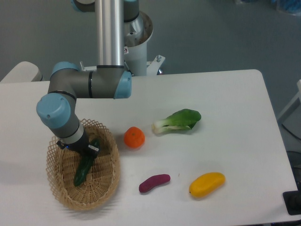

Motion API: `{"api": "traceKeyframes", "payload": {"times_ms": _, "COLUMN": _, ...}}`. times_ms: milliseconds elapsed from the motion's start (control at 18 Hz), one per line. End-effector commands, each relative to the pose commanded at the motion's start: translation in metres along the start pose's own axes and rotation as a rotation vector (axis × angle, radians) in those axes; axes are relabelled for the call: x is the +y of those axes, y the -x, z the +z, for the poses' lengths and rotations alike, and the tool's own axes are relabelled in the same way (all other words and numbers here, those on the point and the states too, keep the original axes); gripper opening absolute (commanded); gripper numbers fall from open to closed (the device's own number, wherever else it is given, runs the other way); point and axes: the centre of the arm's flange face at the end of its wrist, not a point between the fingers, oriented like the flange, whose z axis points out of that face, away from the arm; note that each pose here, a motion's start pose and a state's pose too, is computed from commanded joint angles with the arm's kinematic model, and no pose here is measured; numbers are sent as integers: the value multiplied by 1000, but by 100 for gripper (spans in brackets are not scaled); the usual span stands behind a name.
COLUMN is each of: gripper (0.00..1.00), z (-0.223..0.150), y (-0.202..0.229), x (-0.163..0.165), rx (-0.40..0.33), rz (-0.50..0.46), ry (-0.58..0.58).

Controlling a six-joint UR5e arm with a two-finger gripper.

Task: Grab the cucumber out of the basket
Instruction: 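Lift the cucumber out of the basket and carry it toward the bok choy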

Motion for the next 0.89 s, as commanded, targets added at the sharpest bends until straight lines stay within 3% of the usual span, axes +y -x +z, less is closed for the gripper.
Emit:
{"api": "traceKeyframes", "payload": {"times_ms": 167, "gripper": 40, "z": -15, "y": 9, "x": -6, "rx": -29, "rz": 45, "ry": -12}}
{"api": "traceKeyframes", "payload": {"times_ms": 333, "gripper": 40, "z": -49, "y": 40, "x": -6, "rx": -117, "rz": 137, "ry": -20}}
{"api": "traceKeyframes", "payload": {"times_ms": 889, "gripper": 40, "z": -123, "y": 188, "x": 71, "rx": -135, "rz": 190, "ry": -28}}
